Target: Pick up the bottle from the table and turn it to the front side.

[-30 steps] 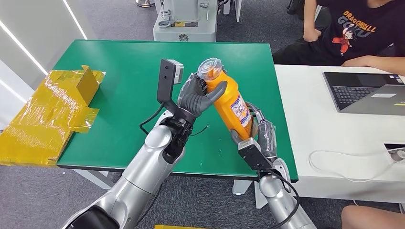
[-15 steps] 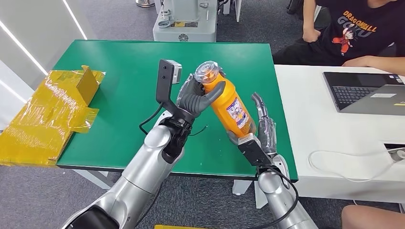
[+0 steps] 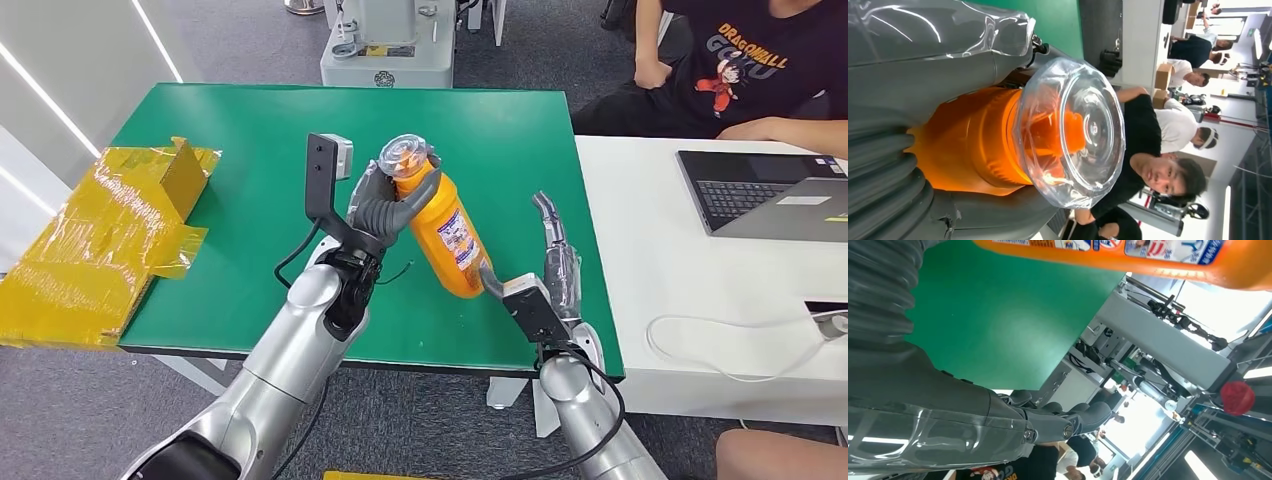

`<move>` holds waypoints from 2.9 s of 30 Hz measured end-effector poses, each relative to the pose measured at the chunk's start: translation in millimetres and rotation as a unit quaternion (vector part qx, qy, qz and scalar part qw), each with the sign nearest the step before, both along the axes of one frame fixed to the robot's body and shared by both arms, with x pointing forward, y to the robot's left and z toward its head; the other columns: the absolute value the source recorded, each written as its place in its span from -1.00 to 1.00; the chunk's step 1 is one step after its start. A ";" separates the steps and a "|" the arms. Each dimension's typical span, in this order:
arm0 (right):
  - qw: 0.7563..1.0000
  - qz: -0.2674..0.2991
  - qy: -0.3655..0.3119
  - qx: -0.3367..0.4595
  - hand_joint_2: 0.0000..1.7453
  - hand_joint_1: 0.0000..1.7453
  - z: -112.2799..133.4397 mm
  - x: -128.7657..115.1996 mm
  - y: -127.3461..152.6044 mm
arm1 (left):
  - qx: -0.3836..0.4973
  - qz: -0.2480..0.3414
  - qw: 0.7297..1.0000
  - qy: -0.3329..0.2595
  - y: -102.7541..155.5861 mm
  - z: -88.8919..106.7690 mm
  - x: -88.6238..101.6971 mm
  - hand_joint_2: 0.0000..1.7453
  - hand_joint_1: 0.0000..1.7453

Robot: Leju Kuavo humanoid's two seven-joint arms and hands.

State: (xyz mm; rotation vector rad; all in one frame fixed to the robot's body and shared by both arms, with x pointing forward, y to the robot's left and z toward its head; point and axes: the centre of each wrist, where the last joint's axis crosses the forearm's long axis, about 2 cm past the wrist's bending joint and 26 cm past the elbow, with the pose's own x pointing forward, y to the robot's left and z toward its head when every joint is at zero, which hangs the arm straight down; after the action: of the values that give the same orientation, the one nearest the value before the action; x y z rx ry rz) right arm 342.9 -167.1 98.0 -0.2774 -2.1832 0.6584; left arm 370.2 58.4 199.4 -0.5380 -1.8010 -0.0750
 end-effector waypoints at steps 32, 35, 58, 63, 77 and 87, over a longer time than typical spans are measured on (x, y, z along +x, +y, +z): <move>1.000 0.000 -0.016 0.023 1.00 -1.00 9.2 -0.7 3.3 | 0.027 0.119 0.990 -0.072 52.3 11.6 21.2 1.00 1.00; 1.000 -0.001 -0.017 0.025 1.00 -1.00 8.6 -2.9 3.5 | 0.040 0.148 0.983 -0.101 68.1 23.5 27.6 1.00 1.00; 0.999 -0.018 -0.021 0.040 1.00 -1.00 -0.7 -33.9 -11.5 | 0.238 0.338 0.879 -0.238 215.4 72.7 69.0 1.00 1.00; 0.999 -0.020 -0.023 0.041 1.00 -1.00 -0.8 -36.5 -12.8 | 0.304 0.373 0.836 -0.263 236.6 75.2 70.2 1.00 1.00; 0.999 -0.026 -0.023 0.042 1.00 -1.00 -1.3 -44.9 -16.3 | 0.442 0.433 0.723 -0.309 283.6 83.7 70.4 1.00 1.00; 0.998 -0.030 -0.023 0.044 1.00 -1.00 0.2 -45.5 -17.8 | 0.546 0.435 0.638 -0.325 290.4 78.7 69.1 1.00 1.00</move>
State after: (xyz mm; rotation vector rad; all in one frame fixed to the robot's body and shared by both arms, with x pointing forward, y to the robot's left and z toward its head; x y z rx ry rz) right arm 297.4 -184.9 98.2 -0.3133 -2.2315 0.5256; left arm 439.4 348.8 278.2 1.4081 -2.0745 -0.7076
